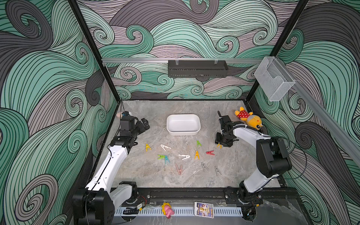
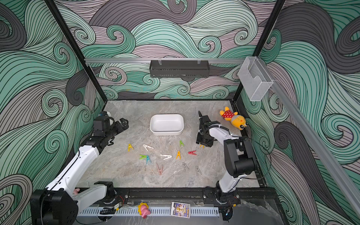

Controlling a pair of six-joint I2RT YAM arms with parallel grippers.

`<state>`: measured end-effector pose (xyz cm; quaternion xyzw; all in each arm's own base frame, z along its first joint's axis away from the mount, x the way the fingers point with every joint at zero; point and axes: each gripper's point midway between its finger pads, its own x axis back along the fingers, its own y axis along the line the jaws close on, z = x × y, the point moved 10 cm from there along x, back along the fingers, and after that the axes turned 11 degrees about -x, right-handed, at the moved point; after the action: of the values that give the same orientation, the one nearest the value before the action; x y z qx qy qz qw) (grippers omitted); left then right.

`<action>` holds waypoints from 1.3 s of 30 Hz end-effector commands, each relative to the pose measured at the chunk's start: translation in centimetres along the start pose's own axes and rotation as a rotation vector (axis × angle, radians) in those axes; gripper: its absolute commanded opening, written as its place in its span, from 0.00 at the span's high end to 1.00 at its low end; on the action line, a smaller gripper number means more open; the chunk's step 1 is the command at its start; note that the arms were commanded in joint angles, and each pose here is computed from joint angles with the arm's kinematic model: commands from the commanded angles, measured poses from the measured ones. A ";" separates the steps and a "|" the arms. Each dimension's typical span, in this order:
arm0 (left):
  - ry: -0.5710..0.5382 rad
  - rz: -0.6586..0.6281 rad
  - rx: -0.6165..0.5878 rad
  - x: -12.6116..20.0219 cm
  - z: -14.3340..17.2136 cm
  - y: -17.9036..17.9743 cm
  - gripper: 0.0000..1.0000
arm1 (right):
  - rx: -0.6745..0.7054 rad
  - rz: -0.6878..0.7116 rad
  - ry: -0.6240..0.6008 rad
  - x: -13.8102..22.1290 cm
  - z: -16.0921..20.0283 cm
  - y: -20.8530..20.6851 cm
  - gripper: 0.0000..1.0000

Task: Put the clothespins into the storage box
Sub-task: Pick up the clothespin from the center of the board.

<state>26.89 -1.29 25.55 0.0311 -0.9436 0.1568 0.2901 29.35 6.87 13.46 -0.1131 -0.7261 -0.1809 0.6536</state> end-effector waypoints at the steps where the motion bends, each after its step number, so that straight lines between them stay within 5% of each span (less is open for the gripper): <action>1: -0.013 0.012 -0.020 0.8 -0.6 -0.4 0.01 | -0.030 0.020 0.009 -0.5 0.1 -0.6 0.44; 21: -0.028 -0.042 -0.035 1.8 -0.4 0.1 0.02 | -0.033 0.032 0.096 -3.0 0.4 -1.0 0.62; 34: -0.038 -0.014 -0.016 1.4 -0.3 0.0 0.02 | 0.006 0.047 0.090 -3.8 0.0 -1.0 0.63; 39: -0.054 -0.010 -0.024 1.5 -0.7 -0.1 0.02 | 0.015 0.032 0.096 -3.6 0.0 -0.9 0.77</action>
<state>25.90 -0.99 26.44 0.0438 -0.9485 0.1463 0.2774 29.40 6.44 10.97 -0.1104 -0.7037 -0.1726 0.6803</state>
